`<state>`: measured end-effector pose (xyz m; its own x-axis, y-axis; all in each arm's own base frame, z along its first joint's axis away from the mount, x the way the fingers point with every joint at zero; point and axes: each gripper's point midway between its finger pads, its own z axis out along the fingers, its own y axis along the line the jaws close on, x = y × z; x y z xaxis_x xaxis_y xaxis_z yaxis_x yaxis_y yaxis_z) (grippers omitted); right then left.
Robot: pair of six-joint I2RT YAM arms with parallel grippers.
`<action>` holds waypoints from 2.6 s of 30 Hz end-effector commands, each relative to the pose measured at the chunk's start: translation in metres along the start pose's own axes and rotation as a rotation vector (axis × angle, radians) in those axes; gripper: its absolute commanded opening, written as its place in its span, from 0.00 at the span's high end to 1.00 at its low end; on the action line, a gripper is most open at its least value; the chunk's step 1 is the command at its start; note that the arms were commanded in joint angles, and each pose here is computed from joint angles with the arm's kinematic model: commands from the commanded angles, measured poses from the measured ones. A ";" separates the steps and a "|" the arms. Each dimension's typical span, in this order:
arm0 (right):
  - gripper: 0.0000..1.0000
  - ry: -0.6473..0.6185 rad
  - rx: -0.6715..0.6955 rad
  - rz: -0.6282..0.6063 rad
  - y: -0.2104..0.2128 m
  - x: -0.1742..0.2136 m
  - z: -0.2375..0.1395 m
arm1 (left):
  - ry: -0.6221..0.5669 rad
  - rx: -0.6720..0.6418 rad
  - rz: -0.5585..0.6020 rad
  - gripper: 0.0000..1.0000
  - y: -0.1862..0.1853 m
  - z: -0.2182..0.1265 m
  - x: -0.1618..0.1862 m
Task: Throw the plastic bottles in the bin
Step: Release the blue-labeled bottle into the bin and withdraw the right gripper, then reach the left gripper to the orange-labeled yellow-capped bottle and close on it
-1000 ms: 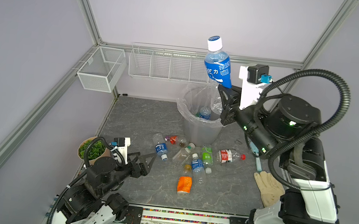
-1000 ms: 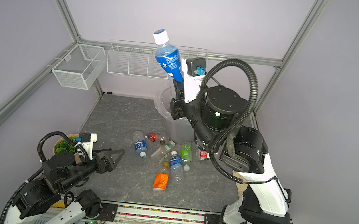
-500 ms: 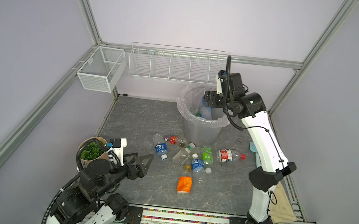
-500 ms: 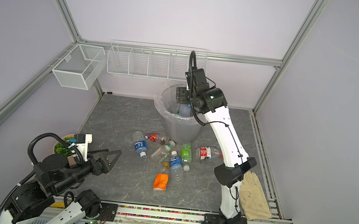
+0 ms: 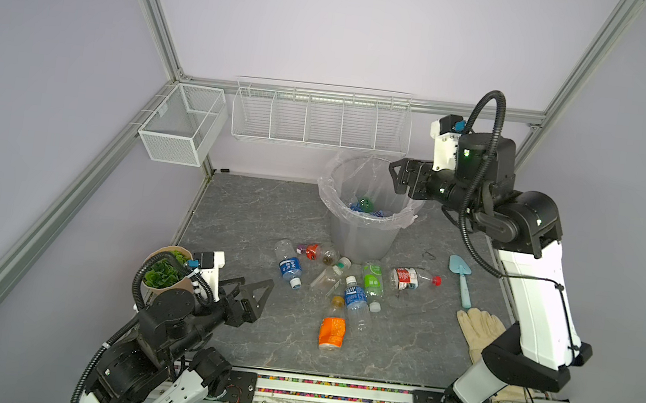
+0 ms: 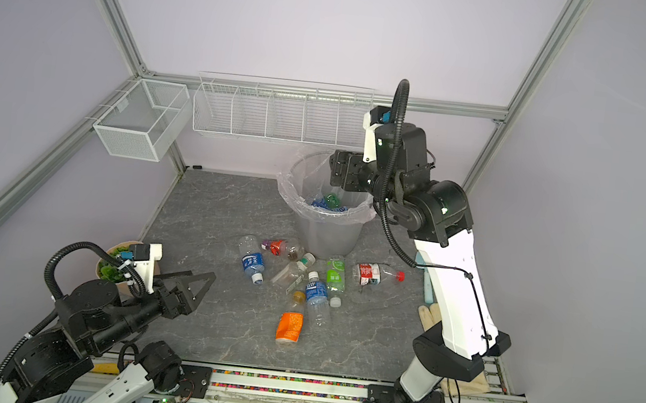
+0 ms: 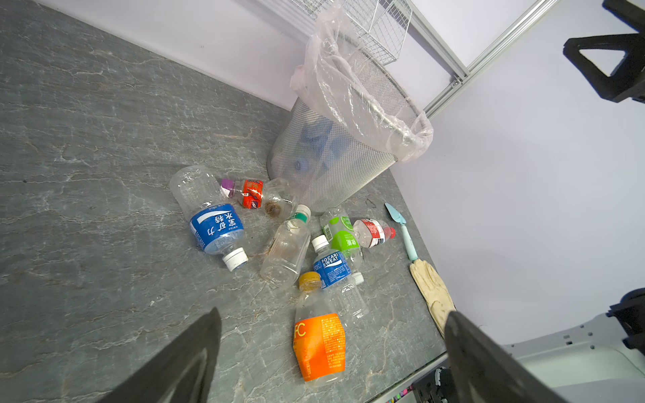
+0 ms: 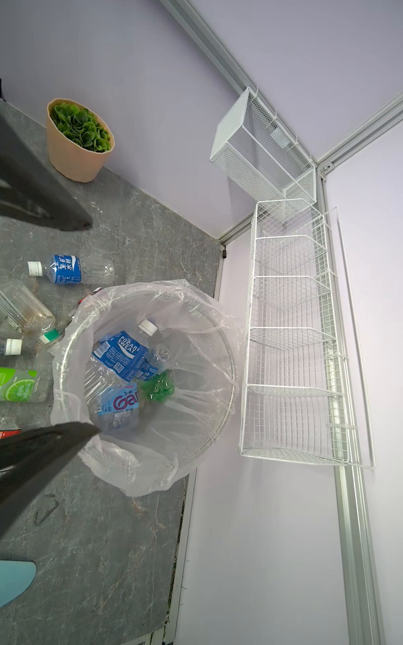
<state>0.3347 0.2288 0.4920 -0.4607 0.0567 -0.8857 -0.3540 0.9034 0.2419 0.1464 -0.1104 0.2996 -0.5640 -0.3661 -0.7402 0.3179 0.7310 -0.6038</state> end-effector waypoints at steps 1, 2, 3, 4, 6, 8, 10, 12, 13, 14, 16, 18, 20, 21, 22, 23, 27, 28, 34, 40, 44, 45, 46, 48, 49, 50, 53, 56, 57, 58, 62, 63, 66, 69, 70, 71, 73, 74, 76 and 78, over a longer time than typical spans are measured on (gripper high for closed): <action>0.12 0.041 -0.001 0.005 0.004 0.015 0.010 | 0.084 -0.038 -0.008 0.01 0.009 0.011 0.018; 0.12 0.042 -0.008 0.002 0.005 0.018 0.006 | 0.108 -0.049 -0.008 0.01 0.011 0.015 0.022; 0.12 0.040 -0.008 0.003 0.004 0.019 0.003 | 0.127 -0.057 -0.009 0.01 0.013 0.018 0.026; 0.12 0.041 -0.011 0.005 0.004 0.022 0.000 | 0.147 -0.062 -0.013 0.01 0.015 0.021 0.030; 0.12 0.039 -0.014 0.011 0.003 0.027 -0.006 | 0.178 -0.072 -0.022 0.02 0.019 0.027 0.039; 0.12 0.037 -0.015 0.020 0.000 0.033 -0.012 | 0.203 -0.081 -0.035 0.02 0.023 0.032 0.046; 0.12 0.037 -0.023 0.030 -0.001 0.040 -0.017 | 0.225 -0.092 -0.048 0.02 0.027 0.036 0.054; 0.12 0.049 -0.033 0.039 -0.003 0.050 -0.021 | 0.247 -0.104 -0.056 0.02 0.032 0.039 0.061; 0.12 0.064 -0.034 0.042 -0.004 0.058 -0.023 | 0.266 -0.112 -0.058 0.02 0.035 0.041 0.067; 0.12 0.045 -0.047 0.052 -0.003 0.058 -0.024 | 0.288 -0.118 -0.065 0.02 0.037 0.044 0.073; 0.12 0.058 -0.054 0.054 -0.003 0.070 -0.026 | 0.319 -0.109 -0.076 0.03 0.038 0.051 0.083; 0.12 0.072 -0.057 0.059 -0.004 0.081 -0.028 | 0.353 -0.130 -0.067 0.03 0.041 0.056 0.095; 0.12 0.085 -0.057 0.064 -0.005 0.092 -0.030 | 0.379 -0.134 -0.043 0.03 0.038 0.064 0.106; 0.12 0.087 -0.059 0.066 -0.005 0.097 -0.031 | 0.389 -0.124 -0.033 0.03 0.034 0.067 0.112; 0.12 0.089 -0.064 0.068 -0.005 0.102 -0.032 | 0.398 -0.109 -0.027 0.03 0.028 0.073 0.118; 0.12 0.093 -0.066 0.071 -0.006 0.107 -0.033 | 0.412 -0.087 -0.021 0.03 0.021 0.079 0.125; 0.12 0.126 -0.061 0.076 -0.011 0.128 -0.036 | 0.461 -0.075 0.000 0.03 0.009 0.098 0.150; 0.12 0.136 -0.060 0.078 -0.013 0.135 -0.036 | 0.473 -0.072 0.004 0.03 0.007 0.103 0.155; 0.12 0.178 -0.042 0.101 -0.025 0.169 -0.038 | 0.550 -0.075 0.035 0.03 -0.002 0.122 0.183; 0.12 0.225 -0.032 0.130 -0.035 0.202 -0.035 | 0.591 -0.073 0.031 0.02 -0.005 0.134 0.200; 0.12 0.248 -0.025 0.153 -0.041 0.220 -0.033 | 0.619 -0.071 0.025 0.02 -0.004 0.140 0.213; 0.12 0.255 -0.027 0.157 -0.041 0.224 -0.033 | 0.626 -0.072 0.023 0.02 -0.004 0.141 0.216; 0.12 0.258 -0.026 0.160 -0.042 0.227 -0.032 | 0.630 -0.075 0.023 0.02 -0.003 0.143 0.218; 0.12 0.264 -0.024 0.172 -0.044 0.233 -0.032 | 0.639 -0.088 0.026 0.02 -0.001 0.145 0.223; 0.12 0.268 -0.025 0.177 -0.044 0.236 -0.031 | 0.641 -0.094 0.028 0.02 0.000 0.147 0.225; 0.12 0.269 -0.027 0.181 -0.044 0.238 -0.031 | 0.645 -0.098 0.029 0.02 0.001 0.148 0.227; 0.12 0.276 -0.025 0.190 -0.046 0.243 -0.029 | 0.650 -0.110 0.035 0.02 0.003 0.152 0.230; 0.12 0.280 -0.023 0.194 -0.047 0.247 -0.029 | 0.656 -0.121 0.034 0.02 0.005 0.157 0.235; 0.12 0.279 -0.021 0.195 -0.048 0.247 -0.030 | 0.660 -0.125 0.035 0.02 0.006 0.158 0.237; 0.12 0.280 -0.021 0.196 -0.048 0.248 -0.030 | 0.663 -0.130 0.035 0.02 0.007 0.160 0.239; 0.12 0.273 -0.016 0.199 -0.050 0.249 -0.032 | 0.674 -0.146 0.037 0.02 0.009 0.167 0.246; 0.12 0.272 -0.015 0.200 -0.051 0.249 -0.032 | 0.677 -0.152 0.040 0.02 0.010 0.168 0.248; 0.12 0.270 -0.013 0.204 -0.052 0.250 -0.033 | 0.682 -0.167 0.046 0.02 0.011 0.173 0.250; 0.12 0.268 -0.008 0.204 -0.054 0.251 -0.034 | 0.720 -0.197 0.067 0.02 0.011 0.176 0.255; 0.12 0.267 -0.006 0.201 -0.055 0.252 -0.035 | 0.729 -0.201 0.070 0.02 0.011 0.177 0.257; 0.12 0.266 -0.001 0.201 -0.056 0.252 -0.035 | 0.735 -0.203 0.069 0.02 0.011 0.179 0.260; 0.12 0.265 0.001 0.200 -0.057 0.252 -0.036 | 0.734 -0.203 0.062 0.03 0.012 0.183 0.262; 0.12 0.266 0.001 0.199 -0.057 0.253 -0.036 | 0.734 -0.207 0.060 0.03 0.012 0.184 0.264; 0.12 0.266 0.004 0.198 -0.058 0.253 -0.038 | 0.734 -0.214 0.060 0.04 0.014 0.186 0.265; 0.12 0.263 0.010 0.194 -0.060 0.253 -0.040 | 0.738 -0.217 0.067 0.07 0.014 0.187 0.266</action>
<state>0.2098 0.1773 0.2733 -0.7148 0.1108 -0.6905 -0.2469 0.8838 0.3974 0.1430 -0.3002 0.0404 -0.9308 0.1101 -0.3486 0.2651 0.8600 -0.4361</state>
